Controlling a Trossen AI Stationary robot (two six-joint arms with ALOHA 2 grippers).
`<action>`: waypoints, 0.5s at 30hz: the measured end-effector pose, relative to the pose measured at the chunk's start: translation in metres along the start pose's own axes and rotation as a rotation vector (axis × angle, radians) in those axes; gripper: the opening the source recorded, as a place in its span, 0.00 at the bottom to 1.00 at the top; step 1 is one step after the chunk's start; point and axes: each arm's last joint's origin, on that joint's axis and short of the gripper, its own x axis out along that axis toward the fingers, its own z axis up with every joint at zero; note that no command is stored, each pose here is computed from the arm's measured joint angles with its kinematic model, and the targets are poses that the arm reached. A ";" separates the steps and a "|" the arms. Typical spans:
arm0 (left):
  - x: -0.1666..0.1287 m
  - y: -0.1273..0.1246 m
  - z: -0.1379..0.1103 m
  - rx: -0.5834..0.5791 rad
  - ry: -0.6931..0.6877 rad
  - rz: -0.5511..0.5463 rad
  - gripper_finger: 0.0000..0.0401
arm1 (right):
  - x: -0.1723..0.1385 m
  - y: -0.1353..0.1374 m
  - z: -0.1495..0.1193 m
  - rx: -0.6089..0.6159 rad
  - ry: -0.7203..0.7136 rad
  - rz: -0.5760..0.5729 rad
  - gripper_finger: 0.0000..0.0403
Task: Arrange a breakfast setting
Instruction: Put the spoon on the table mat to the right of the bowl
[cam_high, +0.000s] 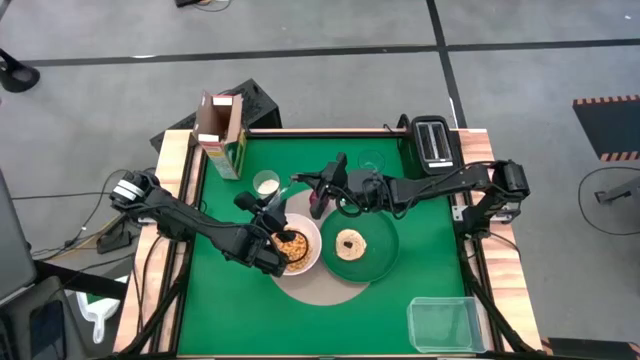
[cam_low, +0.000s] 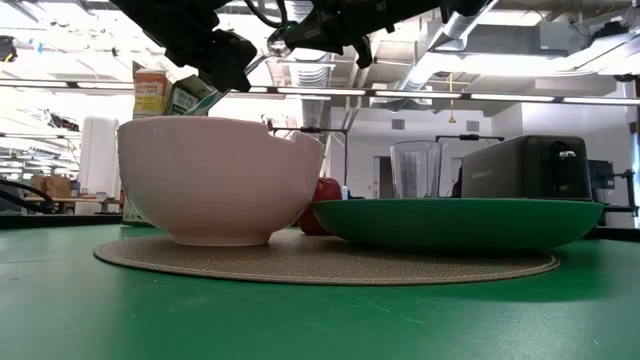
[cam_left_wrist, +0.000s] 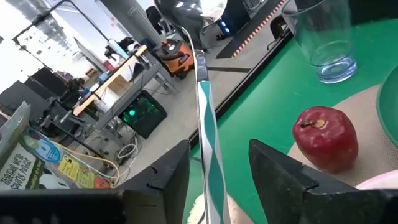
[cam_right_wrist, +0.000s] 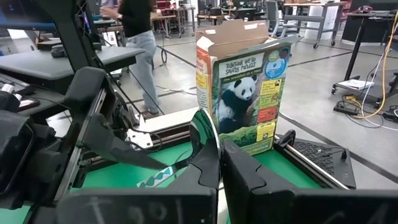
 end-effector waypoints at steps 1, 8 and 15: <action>0.000 0.000 0.000 -0.005 0.004 -0.004 0.36 | 0.000 0.000 0.000 0.000 0.000 0.000 0.07; 0.000 0.000 0.000 -0.010 0.010 -0.008 0.09 | 0.000 0.001 0.000 -0.001 0.001 0.003 0.08; 0.000 0.001 0.000 -0.004 0.004 -0.003 0.09 | -0.002 0.004 0.000 -0.002 -0.002 0.008 0.08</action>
